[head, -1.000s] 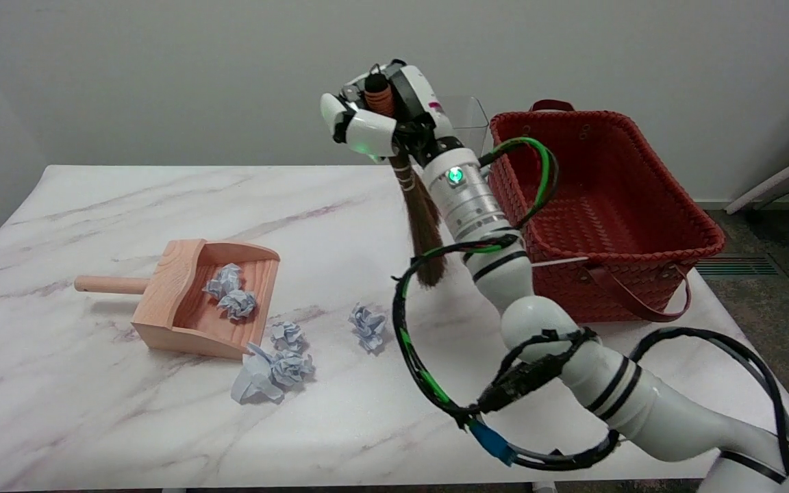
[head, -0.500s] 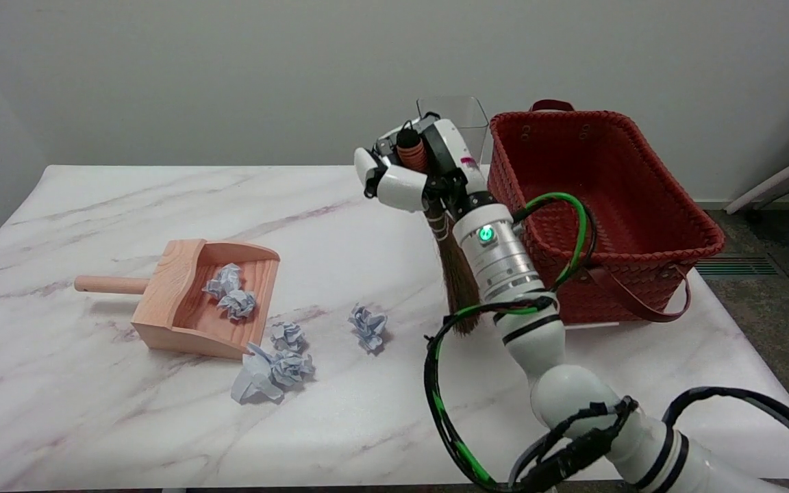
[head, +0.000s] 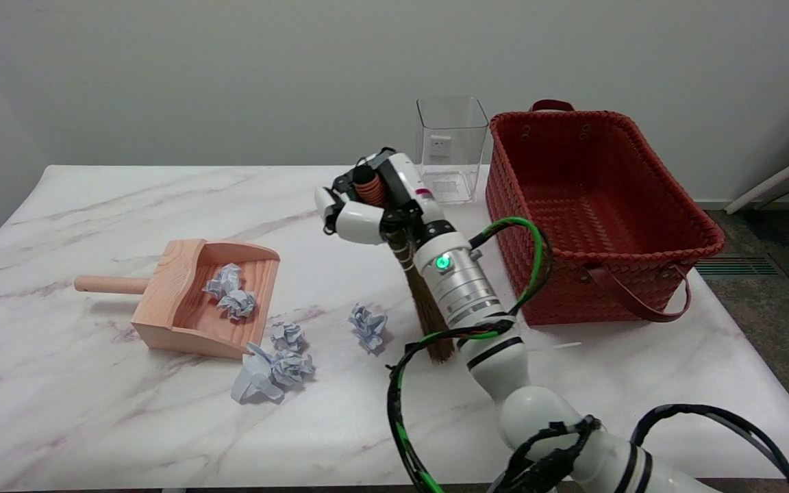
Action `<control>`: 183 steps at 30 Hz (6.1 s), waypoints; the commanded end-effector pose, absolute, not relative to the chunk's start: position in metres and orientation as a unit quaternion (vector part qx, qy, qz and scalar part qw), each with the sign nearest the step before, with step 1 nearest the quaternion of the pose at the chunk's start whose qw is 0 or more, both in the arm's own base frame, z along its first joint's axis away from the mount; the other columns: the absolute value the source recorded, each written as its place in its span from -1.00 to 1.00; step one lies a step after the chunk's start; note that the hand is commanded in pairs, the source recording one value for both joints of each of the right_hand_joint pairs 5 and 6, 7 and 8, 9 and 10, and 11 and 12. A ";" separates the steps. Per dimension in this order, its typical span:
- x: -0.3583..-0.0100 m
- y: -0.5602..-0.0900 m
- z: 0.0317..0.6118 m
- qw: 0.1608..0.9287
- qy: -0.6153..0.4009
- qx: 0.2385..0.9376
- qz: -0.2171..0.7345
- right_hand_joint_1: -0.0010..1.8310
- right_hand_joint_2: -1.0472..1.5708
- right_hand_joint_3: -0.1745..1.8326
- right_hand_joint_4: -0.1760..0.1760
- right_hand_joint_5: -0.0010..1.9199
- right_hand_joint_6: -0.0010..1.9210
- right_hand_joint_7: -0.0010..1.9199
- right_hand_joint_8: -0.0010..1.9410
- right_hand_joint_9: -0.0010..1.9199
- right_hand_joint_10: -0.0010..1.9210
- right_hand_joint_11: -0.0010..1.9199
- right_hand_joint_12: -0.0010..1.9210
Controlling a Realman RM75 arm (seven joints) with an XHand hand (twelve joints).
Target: Sweep the paper ball into the dustpan.
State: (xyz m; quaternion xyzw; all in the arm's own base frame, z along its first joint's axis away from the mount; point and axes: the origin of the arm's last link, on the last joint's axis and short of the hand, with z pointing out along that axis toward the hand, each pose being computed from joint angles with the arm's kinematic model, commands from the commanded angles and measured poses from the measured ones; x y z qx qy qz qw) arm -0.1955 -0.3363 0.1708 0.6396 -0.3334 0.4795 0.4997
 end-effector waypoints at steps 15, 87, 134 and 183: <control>-0.184 -0.418 0.032 0.406 -0.352 0.728 0.427 0.06 0.83 0.55 0.00 1.00 1.00 1.00 0.98 1.00 1.00 0.95 0.95; -0.145 -0.387 0.184 0.403 -0.435 0.528 0.609 0.06 0.89 0.50 0.00 1.00 1.00 1.00 0.98 1.00 1.00 0.90 0.90; -0.202 -0.437 0.098 0.413 -0.526 0.512 0.539 0.00 0.89 0.47 0.00 1.00 1.00 1.00 0.98 1.00 1.00 0.94 0.94; -0.149 -0.485 0.041 0.349 -0.567 0.483 0.570 0.00 0.75 0.57 0.00 1.00 1.00 1.00 0.98 1.00 1.00 0.96 0.96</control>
